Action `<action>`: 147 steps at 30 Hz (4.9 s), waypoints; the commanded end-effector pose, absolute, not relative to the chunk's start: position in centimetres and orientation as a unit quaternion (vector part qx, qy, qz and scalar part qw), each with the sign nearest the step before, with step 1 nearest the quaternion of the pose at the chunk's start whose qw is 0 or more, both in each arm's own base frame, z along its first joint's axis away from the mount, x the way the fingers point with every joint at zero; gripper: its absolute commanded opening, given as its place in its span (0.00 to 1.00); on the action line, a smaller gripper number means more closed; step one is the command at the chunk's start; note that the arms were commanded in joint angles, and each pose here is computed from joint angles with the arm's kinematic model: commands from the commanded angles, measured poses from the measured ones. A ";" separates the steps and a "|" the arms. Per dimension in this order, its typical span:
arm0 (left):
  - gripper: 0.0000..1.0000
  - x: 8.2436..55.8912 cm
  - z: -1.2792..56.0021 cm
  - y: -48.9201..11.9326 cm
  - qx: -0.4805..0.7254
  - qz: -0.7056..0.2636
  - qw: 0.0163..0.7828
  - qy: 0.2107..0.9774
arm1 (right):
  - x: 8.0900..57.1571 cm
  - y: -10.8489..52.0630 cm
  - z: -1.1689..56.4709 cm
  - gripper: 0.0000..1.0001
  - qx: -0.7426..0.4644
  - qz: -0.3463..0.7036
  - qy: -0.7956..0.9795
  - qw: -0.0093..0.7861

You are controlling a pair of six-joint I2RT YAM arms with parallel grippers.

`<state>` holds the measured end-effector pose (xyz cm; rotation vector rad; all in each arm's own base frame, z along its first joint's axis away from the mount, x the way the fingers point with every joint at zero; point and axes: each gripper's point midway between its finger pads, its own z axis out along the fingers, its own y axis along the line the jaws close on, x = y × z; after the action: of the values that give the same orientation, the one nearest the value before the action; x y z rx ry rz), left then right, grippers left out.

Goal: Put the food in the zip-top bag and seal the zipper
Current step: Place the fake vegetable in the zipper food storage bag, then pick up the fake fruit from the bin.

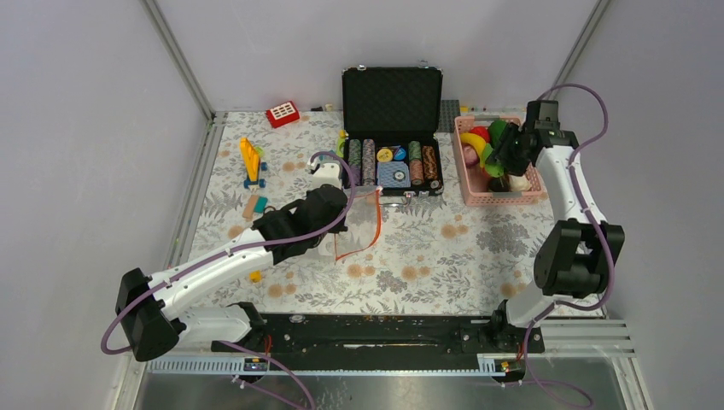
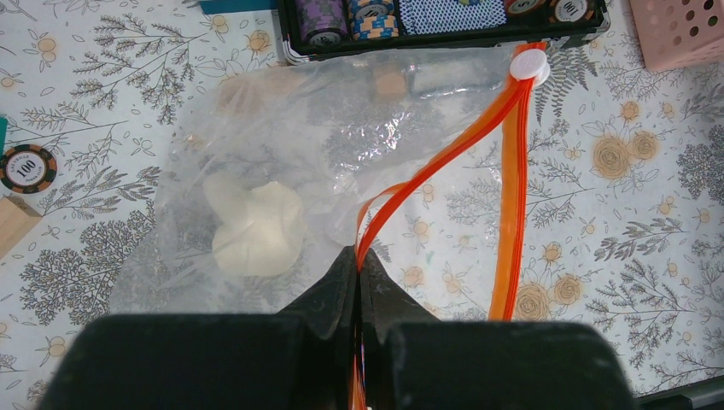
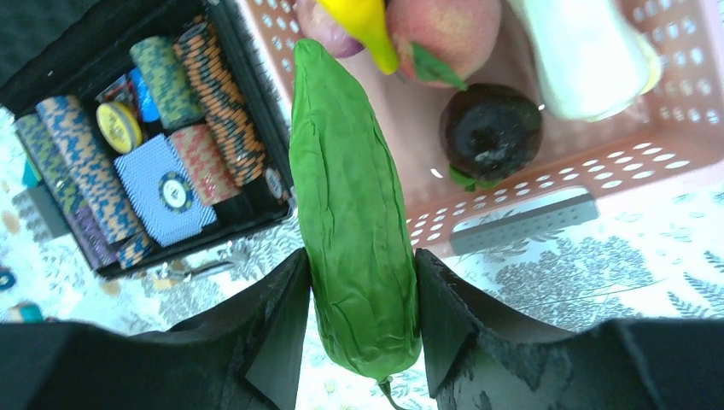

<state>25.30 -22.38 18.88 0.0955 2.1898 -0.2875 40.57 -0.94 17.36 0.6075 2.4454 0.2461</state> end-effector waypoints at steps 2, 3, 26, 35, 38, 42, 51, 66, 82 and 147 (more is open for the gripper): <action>0.00 25.9 21.2 -23.4 0.031 -0.148 0.469 0.870 | 38.2 2.4 19.6 0.00 0.192 0.182 0.911 0.316; 0.00 25.9 21.2 -23.4 0.031 -0.148 0.469 0.870 | 37.7 3.1 20.0 0.00 0.185 0.201 0.908 0.319; 0.00 25.4 21.6 -23.9 0.038 -0.173 0.465 0.868 | 20.5 24.8 22.6 0.01 -0.140 0.462 0.845 0.232; 0.00 25.0 21.7 -24.5 0.056 -0.190 0.460 0.866 | 23.3 28.3 20.4 0.12 -0.101 0.405 0.889 0.188; 0.00 24.8 21.6 -25.0 0.065 -0.199 0.455 0.866 | 24.2 29.1 19.8 0.20 -0.080 0.385 0.902 0.177; 0.00 24.5 21.5 -25.6 0.076 -0.210 0.448 0.866 | 24.5 30.8 19.8 0.35 -0.075 0.387 0.904 0.165; 0.00 24.3 21.5 -26.1 0.084 -0.221 0.443 0.865 | 25.3 33.1 19.8 0.47 -0.053 0.393 0.904 0.160; 0.00 24.2 21.7 -26.1 0.080 -0.228 0.444 0.863 | 26.0 31.4 20.7 0.91 -0.058 0.349 0.904 0.241; 0.00 24.4 22.0 -25.4 0.073 -0.219 0.454 0.860 | 33.0 12.6 26.4 1.00 0.038 0.050 0.859 0.508; 0.00 25.1 21.1 -25.3 0.075 -0.197 0.455 0.865 | 52.3 -1.5 10.6 0.19 0.132 -0.048 0.958 0.252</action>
<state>24.44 -24.79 19.74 0.2040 2.1854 -0.4466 53.99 -0.44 7.41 0.3957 2.6226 -0.0493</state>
